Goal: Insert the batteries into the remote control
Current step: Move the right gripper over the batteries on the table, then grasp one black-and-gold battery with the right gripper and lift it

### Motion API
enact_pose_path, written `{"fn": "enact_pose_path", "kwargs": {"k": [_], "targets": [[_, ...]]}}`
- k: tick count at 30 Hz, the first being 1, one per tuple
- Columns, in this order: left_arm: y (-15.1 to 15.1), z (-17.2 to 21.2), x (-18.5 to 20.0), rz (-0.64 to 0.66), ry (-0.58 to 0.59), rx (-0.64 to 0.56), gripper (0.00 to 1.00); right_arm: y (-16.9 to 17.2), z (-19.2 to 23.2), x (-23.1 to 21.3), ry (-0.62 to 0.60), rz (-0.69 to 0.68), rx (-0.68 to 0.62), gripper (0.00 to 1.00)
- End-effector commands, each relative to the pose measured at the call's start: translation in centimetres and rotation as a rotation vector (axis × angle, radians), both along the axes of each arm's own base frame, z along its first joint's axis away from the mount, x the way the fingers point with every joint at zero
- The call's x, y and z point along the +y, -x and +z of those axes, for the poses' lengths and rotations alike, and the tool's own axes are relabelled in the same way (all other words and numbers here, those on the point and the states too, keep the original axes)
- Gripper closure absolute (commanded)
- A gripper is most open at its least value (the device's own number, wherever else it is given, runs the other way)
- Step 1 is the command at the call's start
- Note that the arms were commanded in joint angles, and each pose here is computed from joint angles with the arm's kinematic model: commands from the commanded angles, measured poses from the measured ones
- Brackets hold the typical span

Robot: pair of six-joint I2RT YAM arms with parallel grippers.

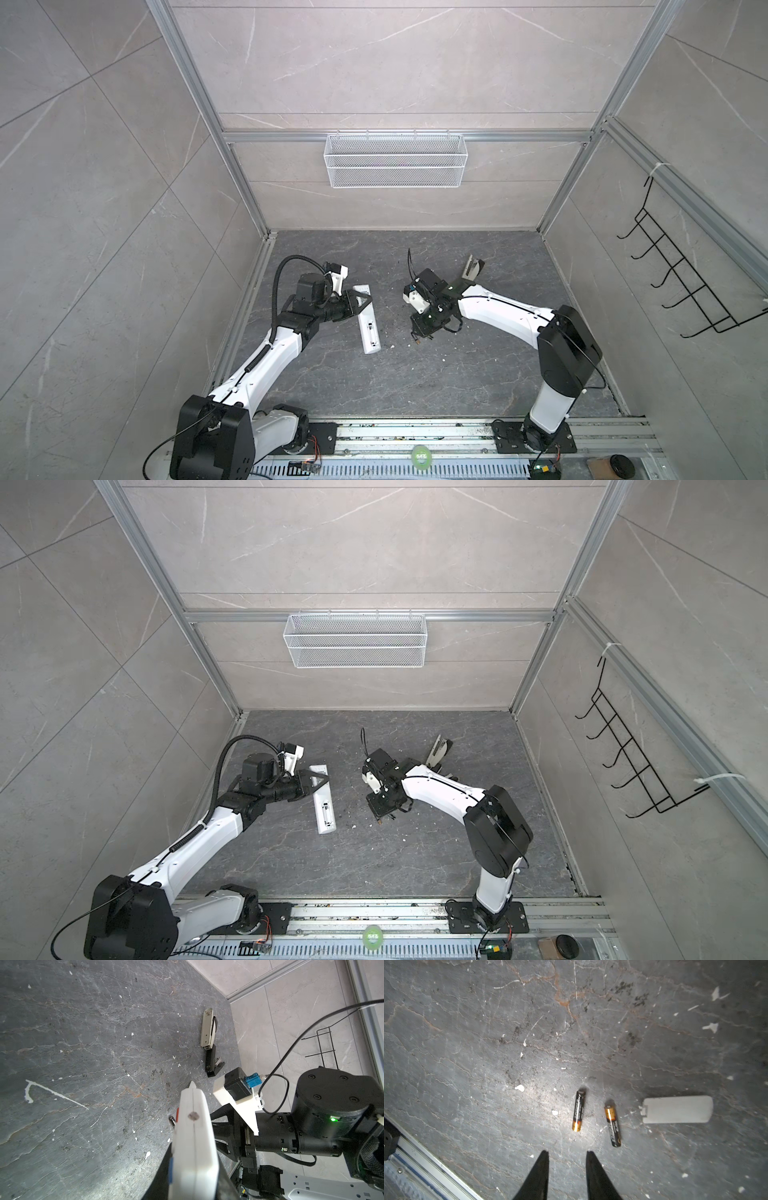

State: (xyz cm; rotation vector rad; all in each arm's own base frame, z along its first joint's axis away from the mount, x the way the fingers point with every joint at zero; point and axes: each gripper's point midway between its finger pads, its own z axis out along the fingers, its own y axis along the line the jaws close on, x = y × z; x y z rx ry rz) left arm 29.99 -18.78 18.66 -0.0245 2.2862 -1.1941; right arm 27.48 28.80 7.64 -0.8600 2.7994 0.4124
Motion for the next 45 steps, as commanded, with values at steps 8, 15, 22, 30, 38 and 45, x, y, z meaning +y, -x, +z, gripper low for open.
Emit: {"fn": "enact_pose_path", "kwargs": {"k": [8, 15, 22, 30, 38, 45], "targets": [[-0.1, 1.4, 1.0, 0.013, 0.106, -0.046, 1.00, 0.3, -2.1, 1.3, 0.063, 0.001, 0.023, 0.68], [-0.1, 1.4, 1.1, 0.011, 0.124, -0.050, 1.00, 0.2, -3.3, 0.4, 0.120, -0.017, 0.018, 0.69], [-0.2, 1.4, 1.2, 0.018, 0.138, -0.045, 1.00, 0.2, -3.9, 0.6, 0.125, -0.016, 0.028, 0.69], [0.0, 1.3, 1.3, 0.021, 0.139, -0.044, 1.00, 0.4, -4.4, 0.2, 0.141, -0.022, 0.034, 0.69], [-0.1, 1.6, 1.4, 0.024, 0.144, -0.051, 1.00, 0.5, -4.8, 0.2, 0.149, -0.024, 0.045, 0.69], [0.0, 1.5, 1.5, 0.024, 0.145, -0.047, 1.00, 0.8, -5.6, -0.1, 0.176, -0.021, 0.055, 0.70]]}}
